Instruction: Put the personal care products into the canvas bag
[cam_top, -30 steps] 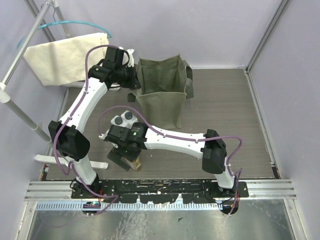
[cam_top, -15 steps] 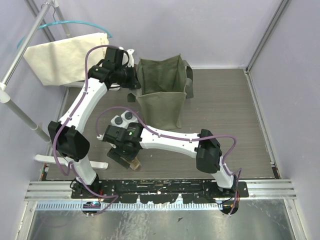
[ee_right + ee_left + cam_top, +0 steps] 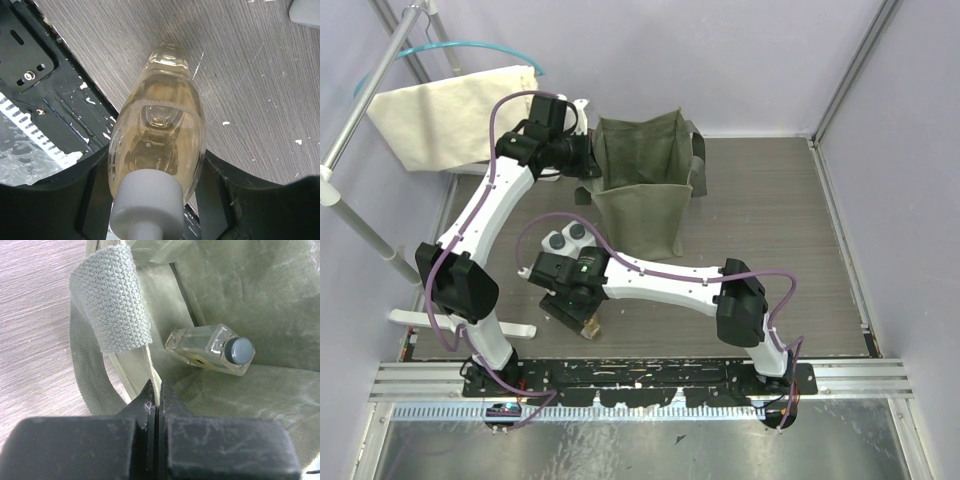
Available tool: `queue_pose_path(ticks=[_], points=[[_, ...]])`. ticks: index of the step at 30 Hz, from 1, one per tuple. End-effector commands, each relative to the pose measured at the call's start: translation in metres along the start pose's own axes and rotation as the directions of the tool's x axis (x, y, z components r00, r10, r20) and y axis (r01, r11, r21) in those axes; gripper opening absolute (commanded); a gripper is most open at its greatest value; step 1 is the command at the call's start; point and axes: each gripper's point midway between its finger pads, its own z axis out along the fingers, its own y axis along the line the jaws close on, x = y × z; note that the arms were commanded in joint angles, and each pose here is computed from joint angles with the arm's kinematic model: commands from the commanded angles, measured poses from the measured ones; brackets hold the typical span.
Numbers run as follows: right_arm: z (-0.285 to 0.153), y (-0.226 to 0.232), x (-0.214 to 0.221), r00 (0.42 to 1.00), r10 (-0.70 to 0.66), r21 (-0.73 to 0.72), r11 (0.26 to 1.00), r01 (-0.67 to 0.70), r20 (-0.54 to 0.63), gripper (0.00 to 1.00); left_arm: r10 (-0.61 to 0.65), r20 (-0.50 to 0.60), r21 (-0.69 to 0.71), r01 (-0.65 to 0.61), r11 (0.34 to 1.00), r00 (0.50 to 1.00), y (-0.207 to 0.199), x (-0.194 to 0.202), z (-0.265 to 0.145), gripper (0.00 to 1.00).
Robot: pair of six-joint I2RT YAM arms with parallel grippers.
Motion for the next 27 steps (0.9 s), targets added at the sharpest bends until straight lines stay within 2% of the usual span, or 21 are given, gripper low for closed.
queue_pose_path(ticks=[1,6,17,23,27], points=[[-0.016,-0.015,-0.004,0.997,0.054,0.052,0.997,-0.057,0.058,0.15,0.012,-0.013,0.019,-0.012,1.000,1.000,-0.004,0.006,-0.009,0.00],[-0.056,-0.029,-0.015,0.980,0.121,0.055,0.990,-0.132,0.158,0.01,0.015,-0.010,0.017,-0.015,1.000,1.000,-0.002,0.006,-0.010,0.00],[-0.125,-0.049,-0.016,0.934,0.243,0.040,0.964,-0.262,0.261,0.01,0.015,-0.010,0.008,-0.015,1.000,1.000,0.001,0.006,-0.010,0.00],[-0.184,-0.068,-0.017,0.844,0.398,-0.066,0.913,-0.402,0.360,0.01,0.011,-0.012,0.000,-0.011,1.000,1.000,0.004,0.007,-0.009,0.00],[-0.219,-0.089,-0.015,0.776,0.453,-0.096,0.882,-0.461,0.439,0.01,0.006,-0.015,-0.004,-0.006,1.000,1.000,0.006,0.007,-0.008,0.00]])
